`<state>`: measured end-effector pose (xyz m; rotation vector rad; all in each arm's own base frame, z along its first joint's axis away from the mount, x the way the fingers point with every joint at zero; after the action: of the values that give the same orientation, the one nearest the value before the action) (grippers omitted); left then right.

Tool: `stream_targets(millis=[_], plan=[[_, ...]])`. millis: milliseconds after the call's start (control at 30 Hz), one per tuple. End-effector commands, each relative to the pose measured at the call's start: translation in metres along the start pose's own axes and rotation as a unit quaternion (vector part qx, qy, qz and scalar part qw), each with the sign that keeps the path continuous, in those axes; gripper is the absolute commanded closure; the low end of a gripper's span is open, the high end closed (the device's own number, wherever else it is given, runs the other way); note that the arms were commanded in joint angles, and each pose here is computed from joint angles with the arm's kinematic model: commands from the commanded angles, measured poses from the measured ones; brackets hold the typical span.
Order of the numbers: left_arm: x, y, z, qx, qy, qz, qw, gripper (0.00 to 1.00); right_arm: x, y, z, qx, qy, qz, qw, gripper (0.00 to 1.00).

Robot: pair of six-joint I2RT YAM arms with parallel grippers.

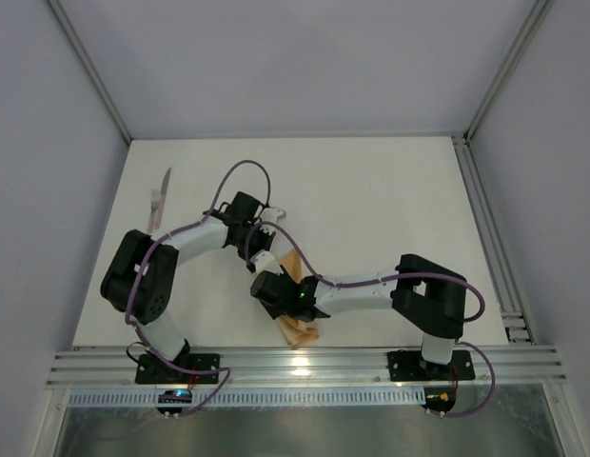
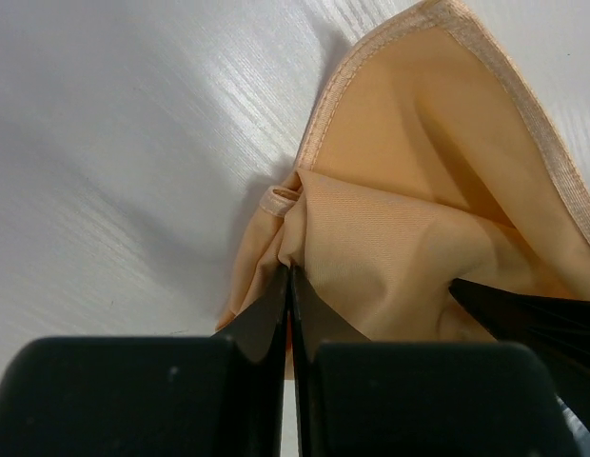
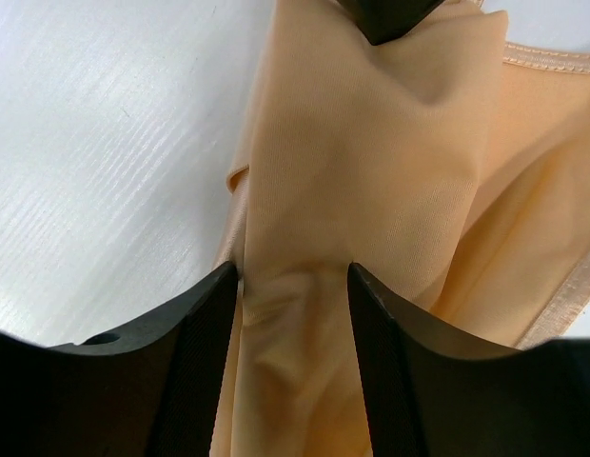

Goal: Fold the napkin into a case and place the utensils inside
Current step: Fold the 2/3-rectangle-folded napkin at the center of the board.

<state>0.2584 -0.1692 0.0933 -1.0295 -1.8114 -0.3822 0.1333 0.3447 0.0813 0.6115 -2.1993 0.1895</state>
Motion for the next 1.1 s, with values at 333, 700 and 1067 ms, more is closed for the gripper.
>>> stream_targets(millis=[333, 700, 1067], plan=[[0.026, -0.001, -0.029, -0.018, -0.069, 0.025, 0.997, 0.96, -0.004, -0.022, 0.041, -0.044, 0.076, -0.022, 0.996, 0.48], [0.022, -0.003, -0.011, -0.032, -0.049, 0.043, 0.997, 1.0, -0.004, -0.022, 0.033, -0.044, 0.071, -0.014, 0.996, 0.47], [0.005, 0.008, 0.004, -0.034, -0.017, 0.013, 0.999, 1.0, 0.012, -0.019, -0.003, -0.006, 0.033, 0.005, 0.999, 0.44]])
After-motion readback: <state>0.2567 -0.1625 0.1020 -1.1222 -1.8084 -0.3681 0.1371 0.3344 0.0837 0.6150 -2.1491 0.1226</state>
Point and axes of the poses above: each gripper's point midway between its finger pads, its own x axis back along the fingers, its own y axis along the line the jaws close on, z = x × y, the point moved 8 cm from there along x, back along the fingers, and after that the axes turned 14 degrees about -x, right-handed, at the moved point
